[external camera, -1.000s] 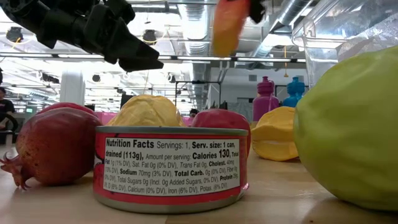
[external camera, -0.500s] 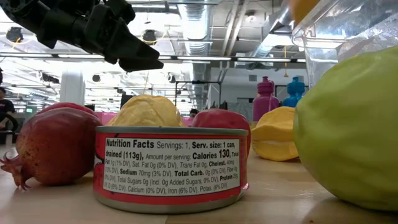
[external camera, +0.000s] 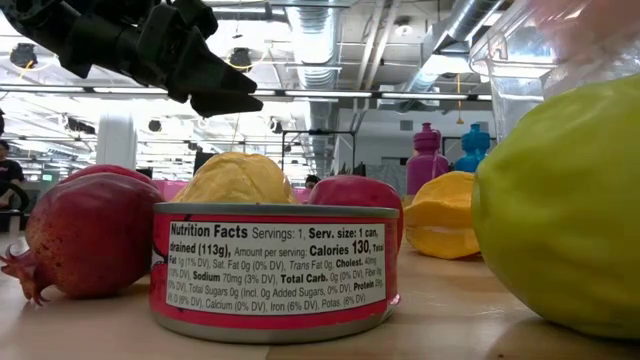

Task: Pick & Place Food Item
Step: Put the bottom red mango into the transparent bin, then put the red mango into the transparent bin

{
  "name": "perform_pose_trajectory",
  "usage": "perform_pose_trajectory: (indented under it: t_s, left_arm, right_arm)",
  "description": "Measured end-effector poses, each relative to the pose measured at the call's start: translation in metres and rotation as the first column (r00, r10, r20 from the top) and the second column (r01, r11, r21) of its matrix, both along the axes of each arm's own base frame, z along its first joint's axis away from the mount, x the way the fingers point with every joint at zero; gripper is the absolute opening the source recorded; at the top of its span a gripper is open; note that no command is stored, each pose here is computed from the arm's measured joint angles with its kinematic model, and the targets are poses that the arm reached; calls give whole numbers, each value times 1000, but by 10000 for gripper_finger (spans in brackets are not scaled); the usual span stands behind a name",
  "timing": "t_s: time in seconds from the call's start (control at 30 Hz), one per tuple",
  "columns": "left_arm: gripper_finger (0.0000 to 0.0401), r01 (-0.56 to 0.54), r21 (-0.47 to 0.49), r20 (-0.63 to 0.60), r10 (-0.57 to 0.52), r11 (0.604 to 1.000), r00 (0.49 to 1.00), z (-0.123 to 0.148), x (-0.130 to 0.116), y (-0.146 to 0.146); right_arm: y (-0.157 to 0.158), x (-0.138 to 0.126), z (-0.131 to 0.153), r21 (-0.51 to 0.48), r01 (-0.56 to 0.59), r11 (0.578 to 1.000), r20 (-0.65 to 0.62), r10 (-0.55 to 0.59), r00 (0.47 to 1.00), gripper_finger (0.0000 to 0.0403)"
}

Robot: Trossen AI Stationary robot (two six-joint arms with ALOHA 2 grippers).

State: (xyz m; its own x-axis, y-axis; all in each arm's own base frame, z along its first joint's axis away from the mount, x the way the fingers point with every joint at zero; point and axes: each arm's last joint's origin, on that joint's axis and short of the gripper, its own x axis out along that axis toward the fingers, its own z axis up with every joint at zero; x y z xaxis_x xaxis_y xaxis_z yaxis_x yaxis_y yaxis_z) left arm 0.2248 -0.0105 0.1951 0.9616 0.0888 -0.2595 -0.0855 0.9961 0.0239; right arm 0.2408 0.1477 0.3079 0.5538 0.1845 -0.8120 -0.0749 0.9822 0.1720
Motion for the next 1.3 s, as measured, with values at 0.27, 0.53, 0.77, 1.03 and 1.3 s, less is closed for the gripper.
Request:
perform_pose_trajectory:
  t_s: [0.27, 0.53, 0.77, 1.03, 1.3]
  left_arm:
    - [294, 0, 0, 0, 0, 1000, 1000, 0, 0, 0]
    - [294, -1, 1, -1, 1, 1000, 1000, 0, 0, 0]
    - [294, -4, 2, -1, 4, 1000, 1000, 0, 0, 0]
    - [294, -4, 1, 6, 4, 1000, 1000, 1, 0, 0]
    - [294, -5, -12, 68, 6, 1000, 998, 6, 2, 0]
  right_arm:
    - [14, 27, -44, -134, 29, 991, -96, -42, 995, 184]
    - [26, 41, -80, -137, 24, 990, -208, -52, 977, 234]
    - [33, 36, -75, -95, 50, 994, -194, -67, 979, 250]
    - [33, 21, -48, -44, 74, 996, -107, -79, 991, 253]
    - [31, 6, -9, -183, 161, 970, 236, -115, 965, 254]
